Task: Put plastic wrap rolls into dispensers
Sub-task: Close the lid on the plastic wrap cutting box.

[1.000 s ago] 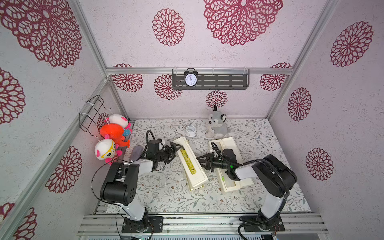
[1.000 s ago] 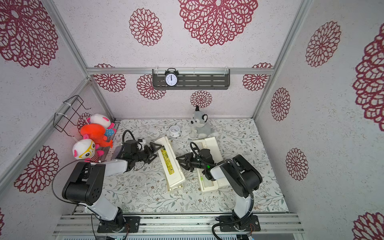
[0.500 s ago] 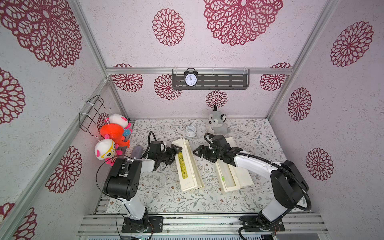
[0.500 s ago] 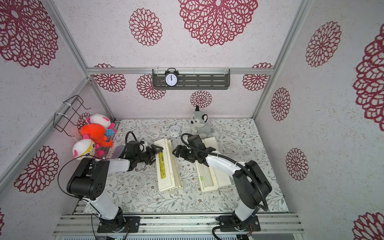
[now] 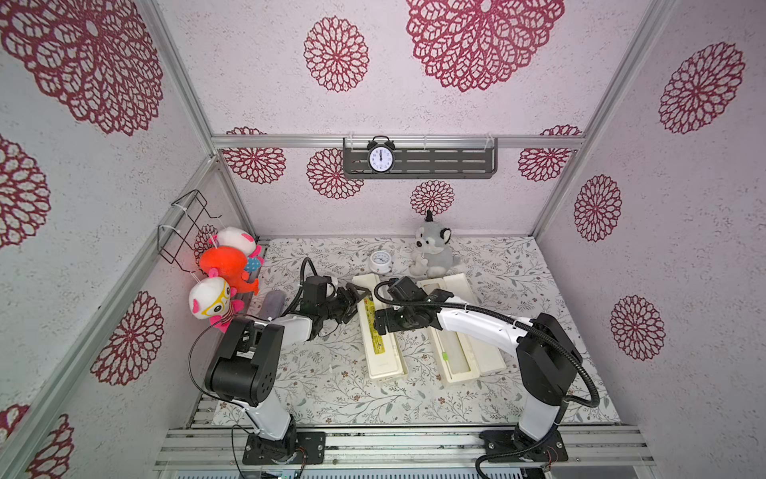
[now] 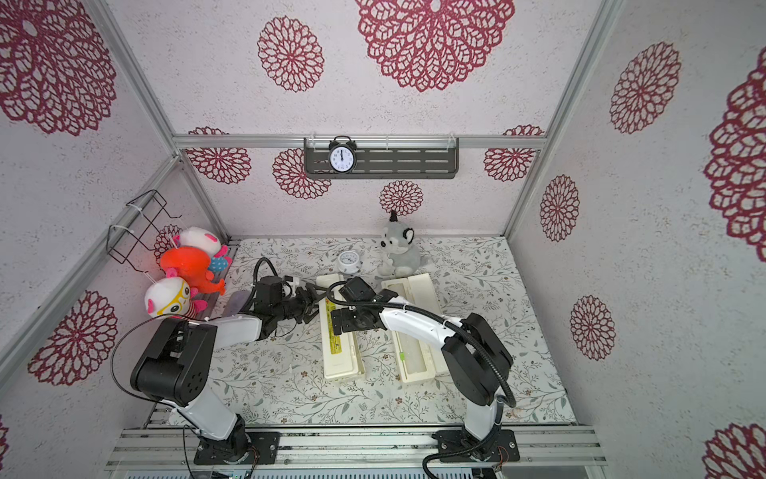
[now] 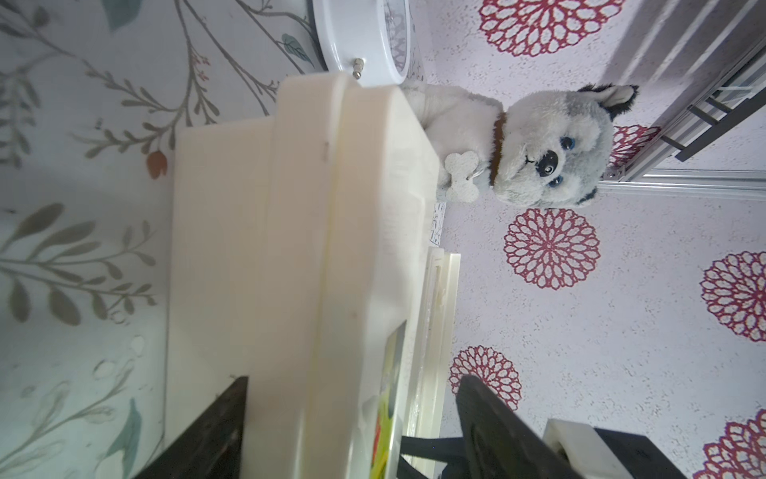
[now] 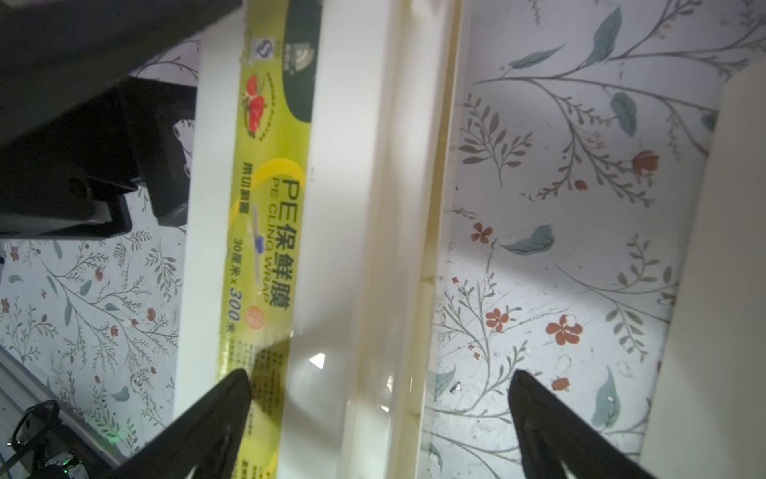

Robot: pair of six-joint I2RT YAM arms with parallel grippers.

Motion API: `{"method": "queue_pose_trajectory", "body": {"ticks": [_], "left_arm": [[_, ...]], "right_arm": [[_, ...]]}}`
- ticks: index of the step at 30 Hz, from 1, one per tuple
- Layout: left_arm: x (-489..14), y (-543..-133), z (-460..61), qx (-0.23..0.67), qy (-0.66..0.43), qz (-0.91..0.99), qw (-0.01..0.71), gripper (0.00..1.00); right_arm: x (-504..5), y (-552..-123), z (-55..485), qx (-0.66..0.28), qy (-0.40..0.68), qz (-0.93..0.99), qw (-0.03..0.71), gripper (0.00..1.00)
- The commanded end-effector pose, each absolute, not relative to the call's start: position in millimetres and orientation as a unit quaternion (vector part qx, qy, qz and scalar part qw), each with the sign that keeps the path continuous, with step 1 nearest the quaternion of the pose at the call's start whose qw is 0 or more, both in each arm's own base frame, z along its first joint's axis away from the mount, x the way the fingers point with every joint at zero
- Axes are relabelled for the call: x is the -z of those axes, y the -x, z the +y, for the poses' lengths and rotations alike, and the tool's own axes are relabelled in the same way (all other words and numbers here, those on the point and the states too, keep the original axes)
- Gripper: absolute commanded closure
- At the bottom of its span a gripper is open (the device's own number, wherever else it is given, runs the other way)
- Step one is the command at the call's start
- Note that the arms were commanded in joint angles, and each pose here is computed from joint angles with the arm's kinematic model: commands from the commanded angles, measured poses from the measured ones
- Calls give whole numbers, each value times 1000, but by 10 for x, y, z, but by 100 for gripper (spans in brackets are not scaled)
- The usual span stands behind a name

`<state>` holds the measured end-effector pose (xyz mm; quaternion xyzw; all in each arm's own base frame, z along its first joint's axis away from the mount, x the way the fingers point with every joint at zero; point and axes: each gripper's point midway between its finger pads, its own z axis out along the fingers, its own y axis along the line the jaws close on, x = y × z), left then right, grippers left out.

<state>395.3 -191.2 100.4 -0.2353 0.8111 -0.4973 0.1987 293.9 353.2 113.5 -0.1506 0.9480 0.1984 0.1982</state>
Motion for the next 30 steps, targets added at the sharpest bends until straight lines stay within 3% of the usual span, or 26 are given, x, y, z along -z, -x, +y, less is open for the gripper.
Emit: {"method": "queue_pose_trajectory", "body": {"ticks": [1,22,30], "left_arm": [[-1292,-3955,-2052,526,214,795,216,20],[-977,-3808,-2063,505,232,810,186,25],[-921,-3818,-2088,511,234,808,175,33]], "right_arm": [[-1288,-2963,3530,-196,164,944,211,1],[-1075,-3042,3804,-164,182,952,183,1],[-919,-2957,3816,-97,203,958,175,1]]}}
